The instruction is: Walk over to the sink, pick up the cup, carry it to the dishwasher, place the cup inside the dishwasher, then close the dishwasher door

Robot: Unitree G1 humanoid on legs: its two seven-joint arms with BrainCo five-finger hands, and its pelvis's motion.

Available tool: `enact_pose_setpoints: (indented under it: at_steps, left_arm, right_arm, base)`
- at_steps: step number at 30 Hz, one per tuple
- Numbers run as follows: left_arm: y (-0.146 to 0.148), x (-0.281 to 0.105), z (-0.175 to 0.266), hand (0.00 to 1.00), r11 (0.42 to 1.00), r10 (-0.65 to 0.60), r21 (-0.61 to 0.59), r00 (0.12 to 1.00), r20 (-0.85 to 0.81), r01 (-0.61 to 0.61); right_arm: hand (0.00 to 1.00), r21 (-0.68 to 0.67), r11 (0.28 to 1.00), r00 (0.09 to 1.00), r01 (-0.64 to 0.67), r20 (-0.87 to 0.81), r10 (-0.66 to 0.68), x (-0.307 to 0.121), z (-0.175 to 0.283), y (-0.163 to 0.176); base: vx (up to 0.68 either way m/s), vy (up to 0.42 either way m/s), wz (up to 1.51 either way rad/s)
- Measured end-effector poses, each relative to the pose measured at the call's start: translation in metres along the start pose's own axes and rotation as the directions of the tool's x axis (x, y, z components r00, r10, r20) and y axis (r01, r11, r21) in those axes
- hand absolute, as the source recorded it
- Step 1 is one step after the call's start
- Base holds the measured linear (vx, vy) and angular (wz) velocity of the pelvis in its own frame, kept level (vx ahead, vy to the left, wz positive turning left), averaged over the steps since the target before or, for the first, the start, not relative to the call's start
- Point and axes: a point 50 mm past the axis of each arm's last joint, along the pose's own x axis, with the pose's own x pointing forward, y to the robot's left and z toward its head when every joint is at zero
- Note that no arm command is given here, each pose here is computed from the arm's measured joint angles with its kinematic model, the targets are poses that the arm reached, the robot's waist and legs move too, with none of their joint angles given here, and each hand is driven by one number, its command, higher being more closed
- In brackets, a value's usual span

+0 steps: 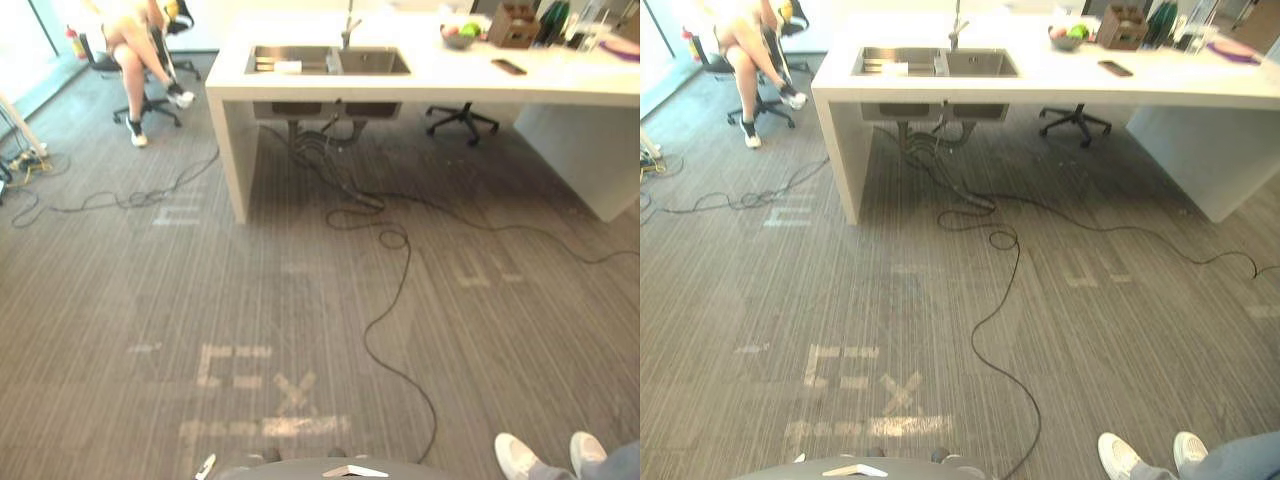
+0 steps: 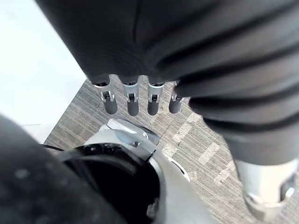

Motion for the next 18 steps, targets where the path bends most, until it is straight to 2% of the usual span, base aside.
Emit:
enact_pose_setpoints:
  at_steps: [3, 5, 8, 11, 14, 18]
  left_arm:
    - [-0.006, 0.001, 0.001, 0.0, 0.996, -0.063, -0.066, 0.998, 0.015, 0.064]
    - [-0.006, 0.001, 0.001, 0.0, 0.996, -0.063, -0.067, 0.998, 0.018, 0.064]
    - [-0.008, 0.001, 0.004, 0.0, 0.997, -0.065, -0.045, 0.997, 0.031, 0.067]
    - [-0.014, 0.0, 0.018, 0.0, 0.996, -0.072, 0.05, 0.992, 0.107, 0.067]
    - [-0.052, -0.006, 0.057, 0.0, 0.987, -0.141, 0.122, 0.938, 0.318, 0.107]
    - [-0.088, -0.012, 0.092, 0.0, 0.974, -0.134, 0.223, 0.879, 0.458, 0.032]
  right_arm:
    - [0.0, 0.181, 0.981, 0.997, -0.071, 0.018, 0.069, 0.0, 0.004, 0.009]
    - [0.0, 0.192, 0.976, 0.994, -0.106, 0.057, 0.097, -0.001, 0.011, 0.014]
    - [0.0, 0.021, 0.987, 0.97, -0.157, 0.192, 0.15, -0.005, 0.038, 0.031]
    - [0.0, -0.136, 0.974, 0.925, -0.181, 0.314, 0.215, -0.014, 0.066, 0.058]
    - [0.0, -0.232, 0.95, 0.87, -0.209, 0.4, 0.289, -0.026, 0.092, 0.086]
    - [0.0, -0.313, 0.913, 0.792, -0.26, 0.472, 0.387, -0.041, 0.116, 0.11]
  base:
    - [0.1, -0.005, -0.05]
    - [0.1, -0.001, -0.08]
    - [0.03, 0.004, 0.0]
    - [-0.02, 0.003, 0.11]
    - [-0.08, 0.01, 0.14]
    - [-0.07, 0.018, 0.01]
